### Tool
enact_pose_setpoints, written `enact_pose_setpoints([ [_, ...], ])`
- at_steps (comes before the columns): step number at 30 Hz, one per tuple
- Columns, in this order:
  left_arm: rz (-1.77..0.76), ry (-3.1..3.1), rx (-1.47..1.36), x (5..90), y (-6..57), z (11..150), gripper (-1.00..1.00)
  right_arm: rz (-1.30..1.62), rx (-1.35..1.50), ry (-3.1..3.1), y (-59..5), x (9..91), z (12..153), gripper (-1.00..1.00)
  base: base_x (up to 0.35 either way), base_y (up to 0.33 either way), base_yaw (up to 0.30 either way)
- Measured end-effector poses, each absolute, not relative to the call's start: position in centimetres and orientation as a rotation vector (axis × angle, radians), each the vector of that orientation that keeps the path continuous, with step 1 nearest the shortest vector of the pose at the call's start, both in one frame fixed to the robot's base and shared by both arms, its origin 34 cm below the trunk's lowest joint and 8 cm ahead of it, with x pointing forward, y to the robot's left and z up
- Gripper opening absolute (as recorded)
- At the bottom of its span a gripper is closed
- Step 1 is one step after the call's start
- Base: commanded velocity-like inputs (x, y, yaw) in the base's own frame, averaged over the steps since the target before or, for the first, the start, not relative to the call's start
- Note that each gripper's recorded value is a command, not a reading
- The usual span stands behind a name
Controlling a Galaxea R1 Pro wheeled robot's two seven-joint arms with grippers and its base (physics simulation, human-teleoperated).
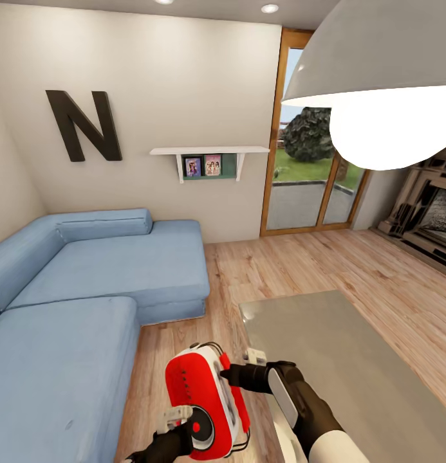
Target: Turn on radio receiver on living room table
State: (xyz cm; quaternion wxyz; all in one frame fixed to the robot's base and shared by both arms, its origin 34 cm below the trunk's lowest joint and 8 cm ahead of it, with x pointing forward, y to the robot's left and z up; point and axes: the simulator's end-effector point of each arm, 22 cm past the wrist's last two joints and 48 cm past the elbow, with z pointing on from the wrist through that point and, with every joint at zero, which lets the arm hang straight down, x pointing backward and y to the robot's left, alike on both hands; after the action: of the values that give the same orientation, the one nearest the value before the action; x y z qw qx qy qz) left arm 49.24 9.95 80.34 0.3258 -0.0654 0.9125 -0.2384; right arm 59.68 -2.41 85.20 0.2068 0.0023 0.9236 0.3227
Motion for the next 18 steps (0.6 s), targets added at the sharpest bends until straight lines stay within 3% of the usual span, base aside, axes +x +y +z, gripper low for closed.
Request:
enact_pose_setpoints([
  [18,-0.608,2.429,-0.183,49.4,9.9,78.9,-1.00,0.895,0.001,2.572,-2.2,59.7,85.3,-1.00,0.000,0.000,0.000],
])
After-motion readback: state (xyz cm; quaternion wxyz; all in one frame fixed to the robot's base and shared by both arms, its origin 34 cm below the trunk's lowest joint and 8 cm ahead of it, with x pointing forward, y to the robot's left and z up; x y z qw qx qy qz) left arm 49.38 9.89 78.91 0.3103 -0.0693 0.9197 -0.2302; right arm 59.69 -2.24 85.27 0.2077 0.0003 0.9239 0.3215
